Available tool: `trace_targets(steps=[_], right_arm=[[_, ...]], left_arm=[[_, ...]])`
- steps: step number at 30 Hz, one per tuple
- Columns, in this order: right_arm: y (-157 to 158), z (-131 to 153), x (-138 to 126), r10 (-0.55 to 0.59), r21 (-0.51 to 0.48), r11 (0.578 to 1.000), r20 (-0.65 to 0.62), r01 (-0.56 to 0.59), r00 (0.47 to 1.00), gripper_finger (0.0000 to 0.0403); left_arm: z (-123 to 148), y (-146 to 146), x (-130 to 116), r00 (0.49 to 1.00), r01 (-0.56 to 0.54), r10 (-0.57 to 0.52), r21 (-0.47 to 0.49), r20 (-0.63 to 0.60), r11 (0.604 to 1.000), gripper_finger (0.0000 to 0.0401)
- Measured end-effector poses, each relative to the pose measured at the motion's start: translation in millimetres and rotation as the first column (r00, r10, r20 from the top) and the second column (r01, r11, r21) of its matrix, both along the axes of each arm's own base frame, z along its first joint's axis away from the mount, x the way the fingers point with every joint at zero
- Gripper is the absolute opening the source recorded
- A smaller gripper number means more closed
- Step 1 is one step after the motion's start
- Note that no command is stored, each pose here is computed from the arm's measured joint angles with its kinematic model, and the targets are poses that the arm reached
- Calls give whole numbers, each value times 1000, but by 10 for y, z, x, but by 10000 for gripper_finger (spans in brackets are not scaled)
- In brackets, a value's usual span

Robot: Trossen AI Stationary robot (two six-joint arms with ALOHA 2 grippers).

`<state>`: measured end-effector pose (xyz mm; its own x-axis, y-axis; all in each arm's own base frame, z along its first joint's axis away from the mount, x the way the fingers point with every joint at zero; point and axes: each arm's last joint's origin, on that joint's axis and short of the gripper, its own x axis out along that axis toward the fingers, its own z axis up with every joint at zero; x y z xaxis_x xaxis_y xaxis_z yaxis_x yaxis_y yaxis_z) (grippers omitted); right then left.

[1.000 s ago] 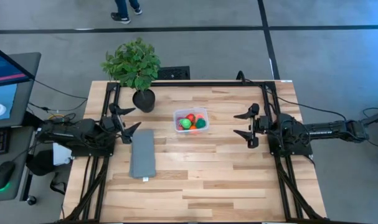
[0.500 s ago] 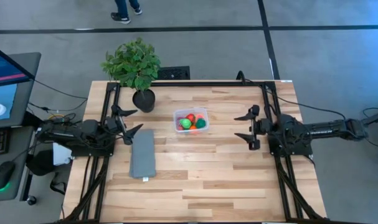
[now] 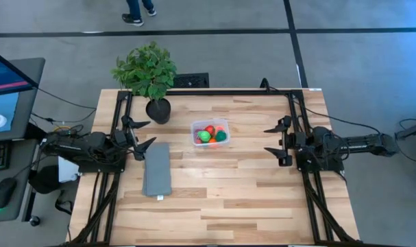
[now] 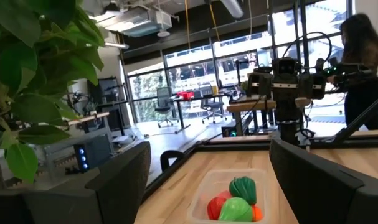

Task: Pick and placing Produce into tupperware
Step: Return to Home Position

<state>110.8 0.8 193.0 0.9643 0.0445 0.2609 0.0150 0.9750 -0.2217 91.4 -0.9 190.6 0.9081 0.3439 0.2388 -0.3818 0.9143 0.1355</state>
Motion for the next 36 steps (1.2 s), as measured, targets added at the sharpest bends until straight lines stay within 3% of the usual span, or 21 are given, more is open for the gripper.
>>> trace_targets(steps=[22, 29, 36], right_arm=[[78, -27, -171, 69, -15, 997, 5, -69, 998, 324], [57, -26, -170, 14, 28, 999, 4, -14, 1000, 324], [-2, -119, -152, -163, 157, 972, -101, 177, 982, 324]], left_arm=[[26, -41, -15, 1000, 3, -3, 12, 15, 1000, 320], [22, -35, -21, 999, -45, 45, -6, 11, 999, 320], [17, -9, -32, 990, -138, 138, -35, 1, 990, 320]])
